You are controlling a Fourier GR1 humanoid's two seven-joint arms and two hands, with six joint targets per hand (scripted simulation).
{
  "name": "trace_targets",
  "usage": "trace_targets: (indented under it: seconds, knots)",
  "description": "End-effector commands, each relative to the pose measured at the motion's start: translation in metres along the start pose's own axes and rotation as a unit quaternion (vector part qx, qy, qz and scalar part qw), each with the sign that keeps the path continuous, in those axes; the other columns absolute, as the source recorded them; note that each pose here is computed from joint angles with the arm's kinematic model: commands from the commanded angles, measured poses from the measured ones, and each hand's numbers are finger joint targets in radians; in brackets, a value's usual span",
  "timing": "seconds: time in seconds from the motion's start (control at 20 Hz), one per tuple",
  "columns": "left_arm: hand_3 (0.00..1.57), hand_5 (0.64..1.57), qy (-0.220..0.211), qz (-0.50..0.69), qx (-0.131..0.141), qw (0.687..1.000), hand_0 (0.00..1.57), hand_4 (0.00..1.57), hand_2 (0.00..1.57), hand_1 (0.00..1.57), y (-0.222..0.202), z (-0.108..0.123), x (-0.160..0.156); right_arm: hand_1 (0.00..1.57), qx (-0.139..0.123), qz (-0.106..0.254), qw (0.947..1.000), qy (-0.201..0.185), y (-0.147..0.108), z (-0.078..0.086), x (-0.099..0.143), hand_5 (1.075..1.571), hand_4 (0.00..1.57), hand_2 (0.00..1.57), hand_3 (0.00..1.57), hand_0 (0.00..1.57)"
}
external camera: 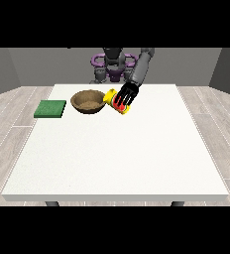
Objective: Pick the cup and pour the ball into the bowl, then pick the bowl and place it on the pad
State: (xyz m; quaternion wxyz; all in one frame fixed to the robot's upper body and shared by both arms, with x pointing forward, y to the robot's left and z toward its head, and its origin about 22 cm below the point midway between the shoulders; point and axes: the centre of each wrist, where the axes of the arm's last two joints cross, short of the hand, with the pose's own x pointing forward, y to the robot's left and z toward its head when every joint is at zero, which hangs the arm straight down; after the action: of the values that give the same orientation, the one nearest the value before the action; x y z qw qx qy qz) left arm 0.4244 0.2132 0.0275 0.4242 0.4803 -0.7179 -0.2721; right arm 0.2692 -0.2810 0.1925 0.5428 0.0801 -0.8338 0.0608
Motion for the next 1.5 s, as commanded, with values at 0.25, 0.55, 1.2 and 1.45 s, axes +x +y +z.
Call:
trace_targets:
  seconds: [0.25, 0.55, 1.2, 1.45]
  knots:
    - [1.57, 1.524, -0.089, -0.206, -0.046, 0.973, 1.36, 0.89, 1.52, 1.36, -0.019, -0.001, 0.024, 0.0, 0.002, -0.009, 0.999, 0.043, 0.005, 0.001, -0.036, 1.565, 0.37, 0.0, 0.0, 0.0]
    - [1.57, 1.49, -0.204, -0.329, -0.105, 0.916, 1.45, 0.94, 1.57, 1.45, -0.052, 0.028, 0.056, 0.0, -0.022, -0.014, 0.9957, 0.089, 0.001, 0.001, -0.057, 1.565, 0.38, 0.0, 0.0, 0.0]
    - [1.57, 1.506, -0.281, -0.429, -0.136, 0.848, 1.5, 1.06, 1.57, 1.5, -0.069, 0.05, 0.117, 0.0, -0.058, -0.009, 0.9881, 0.142, -0.041, 0.025, -0.084, 1.565, 0.38, 0.0, 0.0, 0.0]
    - [1.3, 1.448, -0.122, -0.227, -0.102, 0.961, 0.94, 1.09, 1.37, 0.94, -0.044, 0.02, 0.085, 0.0, -0.07, 0.004, 0.9897, 0.125, -0.035, 0.033, -0.084, 1.566, 0.38, 0.0, 0.0, 0.0]
